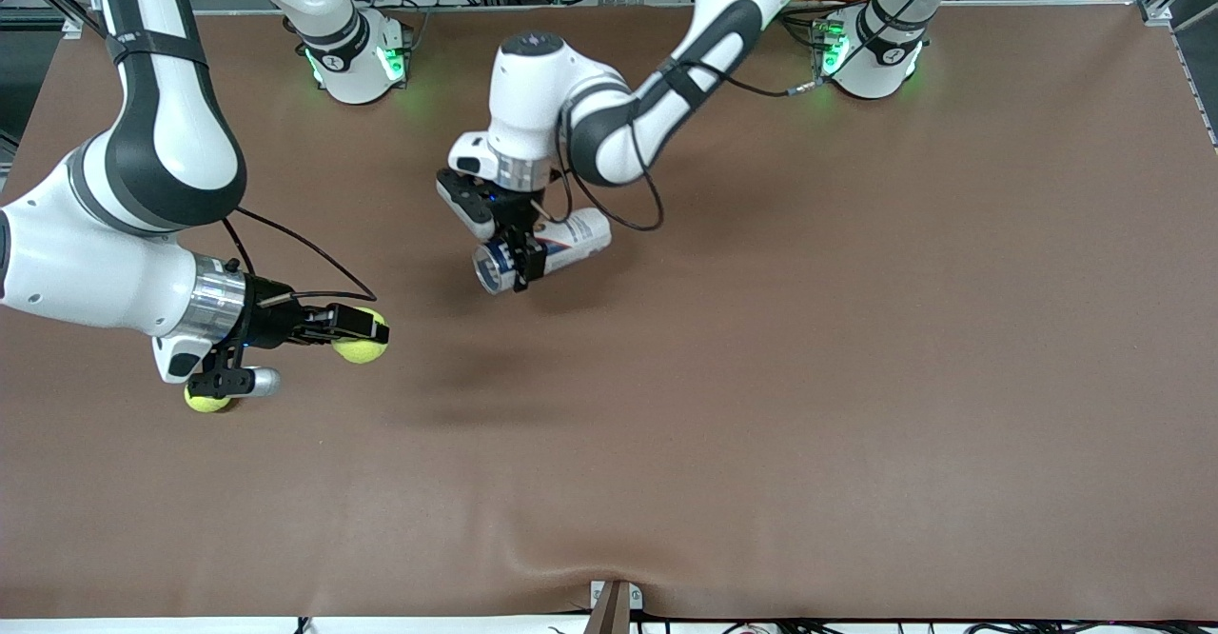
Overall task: Insert tennis ball vertically with right arm
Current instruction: 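Hold the can upright with the left gripper while the right gripper brings the ball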
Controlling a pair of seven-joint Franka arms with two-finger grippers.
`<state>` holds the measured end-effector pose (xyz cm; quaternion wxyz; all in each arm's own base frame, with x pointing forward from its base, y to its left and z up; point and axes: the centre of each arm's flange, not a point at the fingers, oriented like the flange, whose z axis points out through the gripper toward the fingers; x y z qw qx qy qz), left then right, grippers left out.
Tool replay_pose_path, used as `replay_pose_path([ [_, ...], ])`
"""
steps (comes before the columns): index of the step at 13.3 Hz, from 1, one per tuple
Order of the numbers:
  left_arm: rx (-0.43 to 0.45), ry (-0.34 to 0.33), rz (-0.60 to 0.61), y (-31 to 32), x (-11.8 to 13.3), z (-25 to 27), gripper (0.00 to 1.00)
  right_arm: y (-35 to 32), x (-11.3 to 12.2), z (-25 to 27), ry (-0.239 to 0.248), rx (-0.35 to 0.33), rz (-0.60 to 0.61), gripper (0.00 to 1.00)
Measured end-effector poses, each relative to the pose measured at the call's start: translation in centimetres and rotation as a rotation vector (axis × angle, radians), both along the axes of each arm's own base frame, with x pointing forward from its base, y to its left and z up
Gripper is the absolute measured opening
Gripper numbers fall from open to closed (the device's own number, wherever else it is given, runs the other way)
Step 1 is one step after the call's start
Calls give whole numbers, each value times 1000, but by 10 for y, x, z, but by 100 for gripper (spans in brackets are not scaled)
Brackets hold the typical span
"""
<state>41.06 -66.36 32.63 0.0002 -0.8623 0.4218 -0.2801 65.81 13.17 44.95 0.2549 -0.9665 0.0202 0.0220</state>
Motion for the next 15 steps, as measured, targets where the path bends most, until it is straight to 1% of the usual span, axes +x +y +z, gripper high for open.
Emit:
replay_pose_path([
  [2, -42, -34, 53, -14, -24, -1, 78, 0, 0, 0, -2, -3, 3, 67],
  [4, -100, -86, 115, -26, -47, -3, 78, 1, 0, 0, -3, -4, 8, 67],
  [6, -159, -132, 166, -33, -64, -7, 78, 3, -1, 0, -5, -17, 18, 67],
  [8, -197, -166, 196, -35, -72, -13, 78, 5, -1, -1, -7, -27, 25, 67],
  [11, -234, -223, 230, -34, -75, -19, 78, 5, -1, -1, -8, -27, 26, 67],
  [15, -287, -317, 288, -35, -80, -29, 78, 5, -1, -1, -8, -28, 27, 67],
])
